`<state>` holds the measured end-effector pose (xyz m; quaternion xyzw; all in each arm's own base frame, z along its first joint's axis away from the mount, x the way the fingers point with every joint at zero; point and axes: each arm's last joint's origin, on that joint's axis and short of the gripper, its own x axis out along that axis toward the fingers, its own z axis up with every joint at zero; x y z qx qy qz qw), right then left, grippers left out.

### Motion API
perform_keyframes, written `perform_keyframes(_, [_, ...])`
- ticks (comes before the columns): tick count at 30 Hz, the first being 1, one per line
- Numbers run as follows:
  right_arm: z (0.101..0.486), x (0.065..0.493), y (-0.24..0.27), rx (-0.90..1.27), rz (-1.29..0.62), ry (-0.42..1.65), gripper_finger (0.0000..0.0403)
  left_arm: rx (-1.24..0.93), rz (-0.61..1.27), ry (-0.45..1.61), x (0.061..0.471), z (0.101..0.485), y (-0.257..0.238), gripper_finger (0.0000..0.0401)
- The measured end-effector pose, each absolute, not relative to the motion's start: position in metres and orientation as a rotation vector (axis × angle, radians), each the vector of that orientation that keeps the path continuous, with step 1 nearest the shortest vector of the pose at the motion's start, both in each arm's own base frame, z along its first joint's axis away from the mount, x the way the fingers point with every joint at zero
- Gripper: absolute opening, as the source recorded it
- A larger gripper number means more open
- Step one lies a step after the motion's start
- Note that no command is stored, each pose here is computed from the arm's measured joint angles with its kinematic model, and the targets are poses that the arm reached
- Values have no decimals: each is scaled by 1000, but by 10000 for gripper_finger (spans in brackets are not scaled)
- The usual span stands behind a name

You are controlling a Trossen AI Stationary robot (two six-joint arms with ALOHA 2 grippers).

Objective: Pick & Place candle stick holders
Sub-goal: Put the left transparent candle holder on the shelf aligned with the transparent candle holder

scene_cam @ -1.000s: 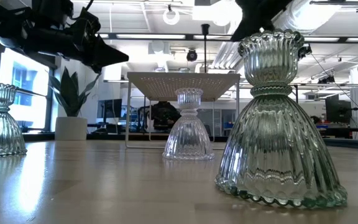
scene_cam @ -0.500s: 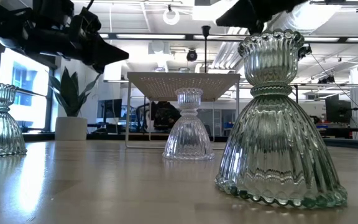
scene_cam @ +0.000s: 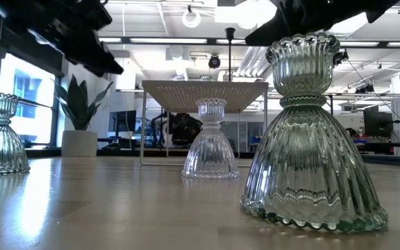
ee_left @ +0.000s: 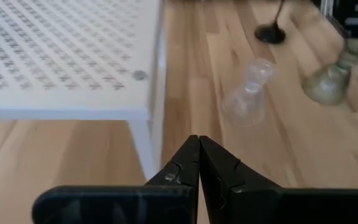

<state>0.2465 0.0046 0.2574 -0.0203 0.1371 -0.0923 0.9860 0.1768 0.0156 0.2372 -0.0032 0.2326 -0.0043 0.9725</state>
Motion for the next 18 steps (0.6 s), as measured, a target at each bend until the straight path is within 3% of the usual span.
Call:
perform_keyframes(8, [257,246,5,-91,-177,283,2,-71,29,576,175,263,-18,51])
perform_keyframes(14, [255,246,7,-53,-111,298,2,-100,-11,632,197,246,-42,108])
perform_keyframes(18, [255,247,8,16,-76,295,1,-77,20,583,215,239,-50,115])
